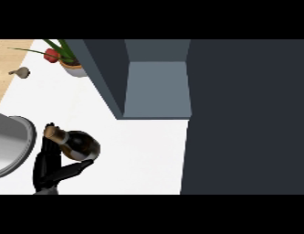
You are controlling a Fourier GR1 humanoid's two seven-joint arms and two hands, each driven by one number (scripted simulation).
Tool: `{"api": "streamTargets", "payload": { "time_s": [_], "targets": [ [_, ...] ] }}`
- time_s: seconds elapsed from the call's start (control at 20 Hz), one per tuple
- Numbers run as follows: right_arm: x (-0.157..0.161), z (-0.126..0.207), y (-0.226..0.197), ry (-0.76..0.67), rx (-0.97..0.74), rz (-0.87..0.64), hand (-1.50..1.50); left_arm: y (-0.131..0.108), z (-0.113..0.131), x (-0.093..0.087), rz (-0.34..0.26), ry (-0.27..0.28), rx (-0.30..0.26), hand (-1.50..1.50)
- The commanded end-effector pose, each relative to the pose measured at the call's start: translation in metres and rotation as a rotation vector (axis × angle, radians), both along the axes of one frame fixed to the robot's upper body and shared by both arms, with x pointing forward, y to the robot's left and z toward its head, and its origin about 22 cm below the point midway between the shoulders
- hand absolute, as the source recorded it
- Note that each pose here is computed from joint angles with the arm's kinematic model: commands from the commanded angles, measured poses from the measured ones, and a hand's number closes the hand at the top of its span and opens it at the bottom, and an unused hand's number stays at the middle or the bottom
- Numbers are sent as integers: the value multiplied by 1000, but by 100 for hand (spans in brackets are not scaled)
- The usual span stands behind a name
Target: Pick up the wine, place it into the cabinet and close the cabinet
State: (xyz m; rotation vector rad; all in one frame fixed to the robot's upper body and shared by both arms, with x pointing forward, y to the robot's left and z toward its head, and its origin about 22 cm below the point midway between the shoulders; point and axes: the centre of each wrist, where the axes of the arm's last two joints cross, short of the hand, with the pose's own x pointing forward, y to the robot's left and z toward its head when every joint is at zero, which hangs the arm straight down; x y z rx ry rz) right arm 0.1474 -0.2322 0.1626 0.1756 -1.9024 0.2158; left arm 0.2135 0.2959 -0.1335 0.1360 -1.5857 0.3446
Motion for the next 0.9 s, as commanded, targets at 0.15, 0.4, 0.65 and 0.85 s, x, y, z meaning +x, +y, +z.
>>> {"api": "streamTargets", "payload": {
  "time_s": [0.15, 0.4, 0.65, 0.85],
  "targets": [
    [-1, 3, 8, -13, -12, 9, -150, -24, -18, 10, 27, -21, -74, -150],
    [6, -5, -4, -24, -13, -18, -150, -8, -28, 0, 5, -60, -143, -150],
    [17, -10, -1, 1, 7, -7, -150, 3, -39, -10, -11, -60, -148, -150],
    [5, -9, -12, -16, 0, 8, -150, -19, -51, -12, -28, -81, -173, 150]
  ]
}}
